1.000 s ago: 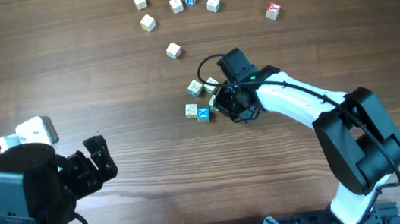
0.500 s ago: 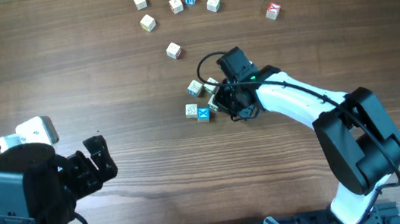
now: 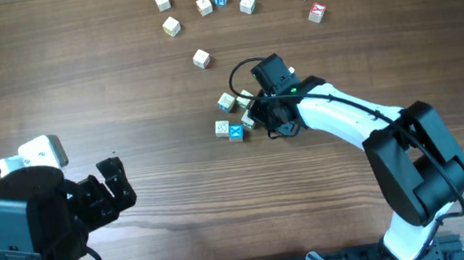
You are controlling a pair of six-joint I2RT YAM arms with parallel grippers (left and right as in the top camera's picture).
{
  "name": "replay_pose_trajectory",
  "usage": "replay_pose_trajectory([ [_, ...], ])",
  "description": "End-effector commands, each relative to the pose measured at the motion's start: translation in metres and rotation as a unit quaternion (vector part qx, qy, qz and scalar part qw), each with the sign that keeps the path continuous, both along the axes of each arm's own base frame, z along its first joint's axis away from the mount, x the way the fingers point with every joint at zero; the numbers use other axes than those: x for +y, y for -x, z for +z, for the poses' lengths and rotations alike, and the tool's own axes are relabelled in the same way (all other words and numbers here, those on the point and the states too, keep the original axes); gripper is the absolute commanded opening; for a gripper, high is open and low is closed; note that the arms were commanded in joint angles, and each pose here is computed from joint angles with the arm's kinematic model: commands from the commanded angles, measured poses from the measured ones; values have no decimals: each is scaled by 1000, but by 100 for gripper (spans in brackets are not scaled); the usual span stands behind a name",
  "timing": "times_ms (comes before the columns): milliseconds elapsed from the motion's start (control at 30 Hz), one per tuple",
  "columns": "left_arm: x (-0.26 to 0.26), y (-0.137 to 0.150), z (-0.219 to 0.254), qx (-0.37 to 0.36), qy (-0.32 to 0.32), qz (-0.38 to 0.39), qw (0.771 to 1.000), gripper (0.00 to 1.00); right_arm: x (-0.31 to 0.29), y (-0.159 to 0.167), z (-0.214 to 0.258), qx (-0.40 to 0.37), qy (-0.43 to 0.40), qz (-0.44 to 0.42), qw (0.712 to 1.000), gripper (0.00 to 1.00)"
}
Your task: Form a circle
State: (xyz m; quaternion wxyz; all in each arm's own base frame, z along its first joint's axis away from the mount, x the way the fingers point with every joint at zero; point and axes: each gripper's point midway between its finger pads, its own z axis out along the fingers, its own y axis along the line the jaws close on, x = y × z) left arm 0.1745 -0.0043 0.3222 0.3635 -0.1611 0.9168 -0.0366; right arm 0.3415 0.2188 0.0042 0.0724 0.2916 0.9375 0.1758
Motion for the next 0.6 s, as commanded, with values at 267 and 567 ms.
replay_pose_trajectory([
  [267, 3, 0, 1, -3, -2, 10, 1000, 100, -3, -8, 6, -22, 5, -13, 1000, 4],
  [567, 3, 0, 1, -3, -2, 10, 1000, 100, -26, -2, 2, -7, 52, -16, 999, 5],
])
